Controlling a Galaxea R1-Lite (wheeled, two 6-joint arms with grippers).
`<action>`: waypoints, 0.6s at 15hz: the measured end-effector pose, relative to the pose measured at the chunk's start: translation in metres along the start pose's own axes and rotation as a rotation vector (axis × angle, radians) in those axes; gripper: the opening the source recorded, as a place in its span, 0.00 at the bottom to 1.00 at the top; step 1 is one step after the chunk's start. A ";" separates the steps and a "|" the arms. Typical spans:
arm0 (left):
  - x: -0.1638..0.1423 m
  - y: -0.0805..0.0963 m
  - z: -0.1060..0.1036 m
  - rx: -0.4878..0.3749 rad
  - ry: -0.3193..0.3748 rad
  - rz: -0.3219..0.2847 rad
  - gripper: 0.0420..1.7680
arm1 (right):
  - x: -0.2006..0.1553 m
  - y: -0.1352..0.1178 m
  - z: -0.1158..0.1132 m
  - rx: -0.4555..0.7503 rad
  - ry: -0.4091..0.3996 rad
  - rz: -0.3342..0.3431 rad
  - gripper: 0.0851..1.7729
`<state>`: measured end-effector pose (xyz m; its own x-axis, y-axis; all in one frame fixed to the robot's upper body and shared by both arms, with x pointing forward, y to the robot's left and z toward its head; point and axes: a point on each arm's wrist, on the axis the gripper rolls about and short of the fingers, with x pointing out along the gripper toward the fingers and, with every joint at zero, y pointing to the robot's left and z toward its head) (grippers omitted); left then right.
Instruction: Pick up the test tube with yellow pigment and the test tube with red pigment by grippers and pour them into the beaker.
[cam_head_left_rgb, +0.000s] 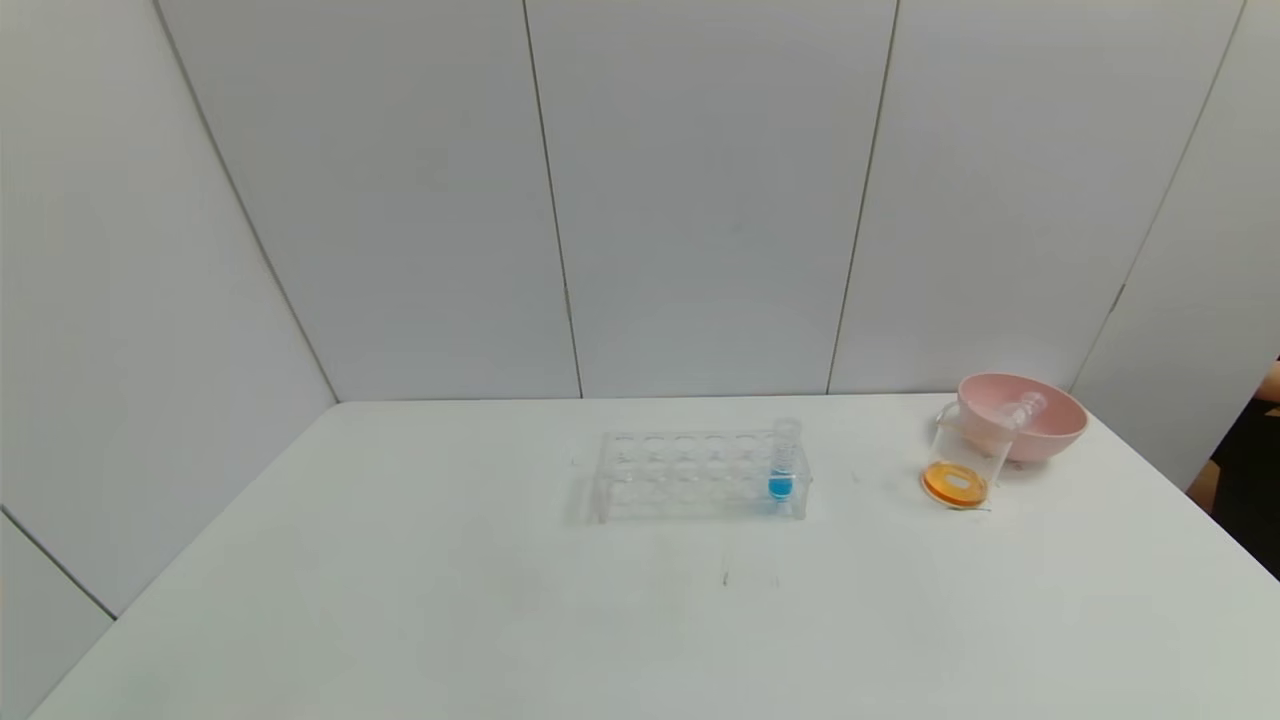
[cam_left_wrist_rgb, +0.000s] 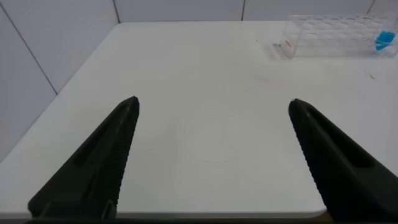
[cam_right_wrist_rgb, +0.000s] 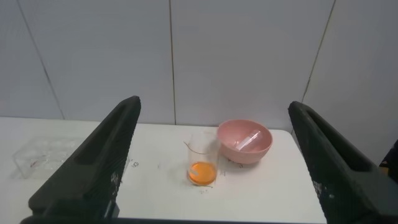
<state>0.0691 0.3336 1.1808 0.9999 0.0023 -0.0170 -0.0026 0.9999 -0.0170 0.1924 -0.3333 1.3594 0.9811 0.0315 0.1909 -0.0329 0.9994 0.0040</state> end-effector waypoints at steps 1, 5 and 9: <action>0.000 0.000 0.000 0.000 0.000 0.000 0.97 | -0.017 0.000 0.003 -0.003 -0.017 0.005 0.96; 0.000 0.000 0.000 0.001 0.000 0.000 0.97 | -0.092 0.002 0.006 -0.015 -0.084 0.083 0.96; 0.000 0.000 0.000 0.000 0.000 0.000 0.97 | -0.147 0.002 -0.008 -0.043 -0.207 0.074 0.96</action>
<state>0.0691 0.3336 1.1808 0.9999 0.0023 -0.0170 -0.0026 0.9999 -0.0166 0.0497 -0.3357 1.3235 0.9163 0.1067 0.3861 -0.0910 0.9941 -0.0588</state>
